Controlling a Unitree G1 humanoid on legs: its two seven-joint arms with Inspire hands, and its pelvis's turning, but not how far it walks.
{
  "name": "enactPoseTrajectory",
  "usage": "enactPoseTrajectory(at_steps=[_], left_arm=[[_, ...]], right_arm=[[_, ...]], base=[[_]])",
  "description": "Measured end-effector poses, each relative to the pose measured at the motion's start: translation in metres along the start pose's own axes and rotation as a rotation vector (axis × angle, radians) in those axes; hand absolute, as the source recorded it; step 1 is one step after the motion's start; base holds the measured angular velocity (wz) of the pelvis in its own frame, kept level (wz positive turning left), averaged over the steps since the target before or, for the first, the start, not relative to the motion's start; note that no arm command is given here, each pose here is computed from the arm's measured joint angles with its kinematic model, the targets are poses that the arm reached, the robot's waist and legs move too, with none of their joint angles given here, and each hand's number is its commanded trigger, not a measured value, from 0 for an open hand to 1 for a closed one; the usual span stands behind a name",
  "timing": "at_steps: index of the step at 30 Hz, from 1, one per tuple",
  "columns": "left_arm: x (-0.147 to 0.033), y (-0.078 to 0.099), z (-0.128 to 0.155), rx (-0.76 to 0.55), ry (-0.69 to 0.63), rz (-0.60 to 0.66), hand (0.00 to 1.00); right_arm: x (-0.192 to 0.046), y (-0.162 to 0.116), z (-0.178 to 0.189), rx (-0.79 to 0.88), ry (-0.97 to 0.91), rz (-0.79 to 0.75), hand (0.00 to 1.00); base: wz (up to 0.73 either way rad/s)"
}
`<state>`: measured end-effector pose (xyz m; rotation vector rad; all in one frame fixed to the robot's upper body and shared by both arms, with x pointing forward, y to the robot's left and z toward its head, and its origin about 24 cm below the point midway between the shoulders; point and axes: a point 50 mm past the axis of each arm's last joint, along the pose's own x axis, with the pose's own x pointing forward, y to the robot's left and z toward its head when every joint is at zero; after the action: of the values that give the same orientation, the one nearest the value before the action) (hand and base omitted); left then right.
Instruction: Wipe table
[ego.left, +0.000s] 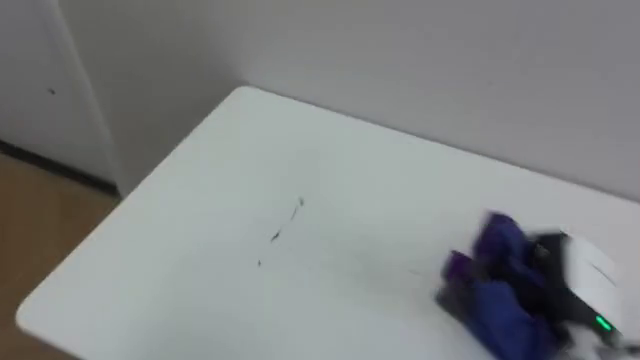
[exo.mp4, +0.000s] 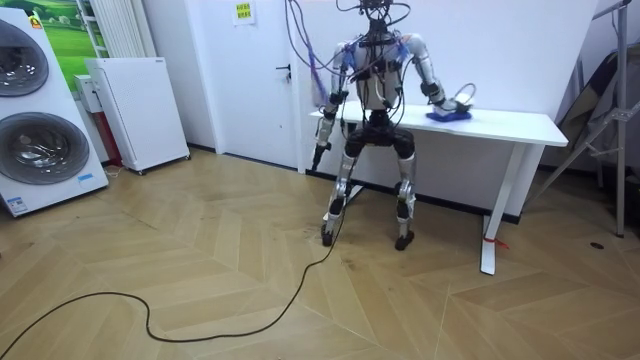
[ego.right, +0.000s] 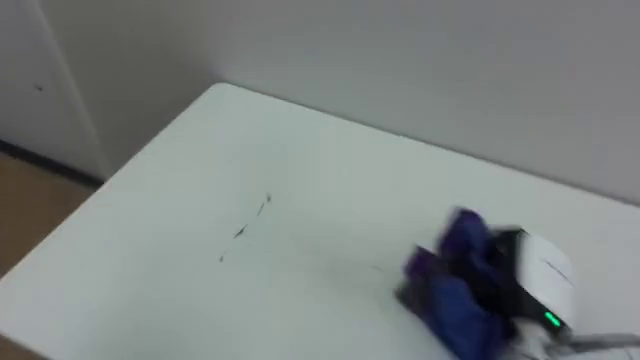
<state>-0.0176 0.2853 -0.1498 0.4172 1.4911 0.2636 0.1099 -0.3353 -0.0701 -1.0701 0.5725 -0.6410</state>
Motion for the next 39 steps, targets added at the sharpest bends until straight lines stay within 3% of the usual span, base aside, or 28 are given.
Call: enactPoseTrajectory(at_steps=[2, 6, 9, 12, 14, 16, 18, 24, 27, 32, 34, 39], left_arm=[[0.0, -0.001, 0.001, 0.113, -0.011, 0.003, 0.0], [0.001, -0.007, 0.021, 0.126, -0.07, -0.028, 0.0], [-0.001, -0.025, 0.018, 0.084, -0.05, -0.101, 0.0], [0.0, -0.026, 0.02, 0.058, -0.039, -0.103, 0.0], [0.0, -0.028, 0.028, 0.091, -0.044, -0.093, 0.0], [-0.001, -0.037, 0.044, 0.103, -0.081, -0.114, 0.0], [-0.003, -0.042, 0.054, 0.104, -0.114, -0.128, 0.0], [-0.005, -0.042, 0.044, 0.045, -0.101, -0.126, 0.0], [-0.003, -0.032, 0.046, 0.059, -0.114, -0.079, 0.0], [0.0, 0.002, 0.015, 0.016, -0.031, 0.049, 0.0], [0.0, 0.003, 0.013, 0.04, -0.03, 0.048, 0.0], [-0.001, -0.008, 0.02, 0.114, -0.069, 0.011, 0.0]], right_arm=[[0.0, -0.013, -0.015, 0.06, 0.056, -0.043, 1.0], [0.006, -0.014, -0.004, 0.084, 0.047, -0.07, 1.0], [0.026, -0.014, 0.029, 0.07, 0.012, -0.105, 1.0], [0.021, 0.012, 0.112, 0.065, -0.228, -0.022, 1.0], [-0.008, 0.037, 0.189, 0.05, -0.523, 0.122, 1.0], [-0.03, 0.047, 0.228, 0.033, -0.693, 0.199, 1.0], [-0.043, 0.05, 0.245, 0.024, -0.768, 0.257, 1.0], [-0.05, 0.054, 0.222, 0.053, -0.77, 0.254, 1.0], [-0.04, 0.044, 0.161, 0.064, -0.621, 0.112, 1.0], [-0.035, 0.007, 0.032, -0.097, -0.3, -0.121, 1.0], [-0.029, -0.003, 0.009, -0.11, -0.21, -0.138, 1.0], [-0.02, -0.001, 0.008, -0.112, -0.141, -0.102, 1.0]], base=[[0.39], [0.08], [-1.39], [-1.41], [-0.69], [0.17], [0.54], [0.42], [0.46], [-0.07], [0.09], [-0.09]])
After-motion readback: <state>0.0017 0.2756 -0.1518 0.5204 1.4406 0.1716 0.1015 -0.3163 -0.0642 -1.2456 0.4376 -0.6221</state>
